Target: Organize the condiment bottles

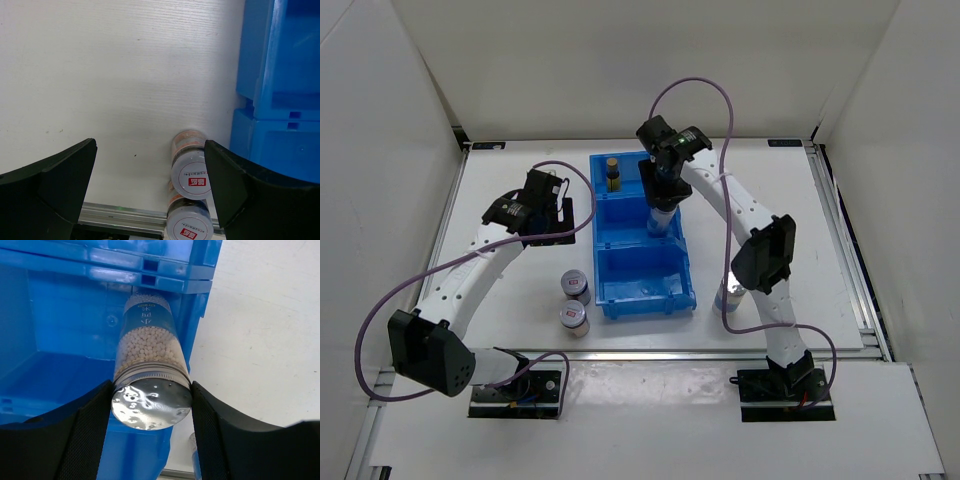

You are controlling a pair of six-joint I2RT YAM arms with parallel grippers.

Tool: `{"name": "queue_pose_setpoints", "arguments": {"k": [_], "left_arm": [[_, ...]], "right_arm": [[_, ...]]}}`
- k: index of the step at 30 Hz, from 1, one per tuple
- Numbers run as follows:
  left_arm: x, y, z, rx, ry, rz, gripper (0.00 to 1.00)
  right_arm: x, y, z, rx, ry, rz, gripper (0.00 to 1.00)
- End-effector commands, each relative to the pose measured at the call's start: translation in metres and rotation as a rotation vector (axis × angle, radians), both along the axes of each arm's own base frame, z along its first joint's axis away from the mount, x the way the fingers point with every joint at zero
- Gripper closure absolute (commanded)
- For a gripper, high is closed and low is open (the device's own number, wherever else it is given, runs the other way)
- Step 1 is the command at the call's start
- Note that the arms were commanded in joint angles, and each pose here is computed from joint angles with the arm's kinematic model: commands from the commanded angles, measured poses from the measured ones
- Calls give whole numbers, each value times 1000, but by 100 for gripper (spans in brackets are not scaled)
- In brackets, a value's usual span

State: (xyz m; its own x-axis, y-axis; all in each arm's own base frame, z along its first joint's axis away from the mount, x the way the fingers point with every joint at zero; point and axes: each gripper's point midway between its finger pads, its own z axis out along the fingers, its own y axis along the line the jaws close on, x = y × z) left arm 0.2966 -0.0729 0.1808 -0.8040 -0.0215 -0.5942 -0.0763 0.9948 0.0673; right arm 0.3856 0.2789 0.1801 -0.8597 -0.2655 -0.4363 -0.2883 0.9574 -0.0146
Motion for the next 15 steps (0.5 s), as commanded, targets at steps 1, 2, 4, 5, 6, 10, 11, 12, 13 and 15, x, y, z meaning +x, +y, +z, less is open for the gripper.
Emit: {"name": "queue_pose_setpoints", "arguments": {"k": [1,2,4,5,6,10,11,12,13,15], "left_arm": [[7,-2,11,-14,-35,-2,0],[7,-2,11,-14,-35,-2,0],[7,-2,11,-14,-35,-2,0],[7,-2,11,-14,-35,-2,0],[7,-2,11,-14,-35,-2,0],[7,-2,11,-14,-35,-2,0],[7,-2,11,-14,-35,-2,0],[7,-2,11,-14,-35,-2,0],[7,-2,11,-14,-35,-2,0],[7,-2,11,-14,-35,-2,0]], "right_arm": [[6,0,3,6,-9,6,56],[7,0,-1,0,-2,6,56],[7,1,-6,-6,6,6,56],[7,1,-6,-6,7,6,56],[9,2,-5,-1,-1,6,56],[12,2,-9,-7,-6,2,44],[14,4,-8,-1,-14,2,41],[13,3,-11,-6,-7,2,37],[14,1,-5,-7,-23,-2,34],[15,-3,5,-6,-51,-22,26]]}}
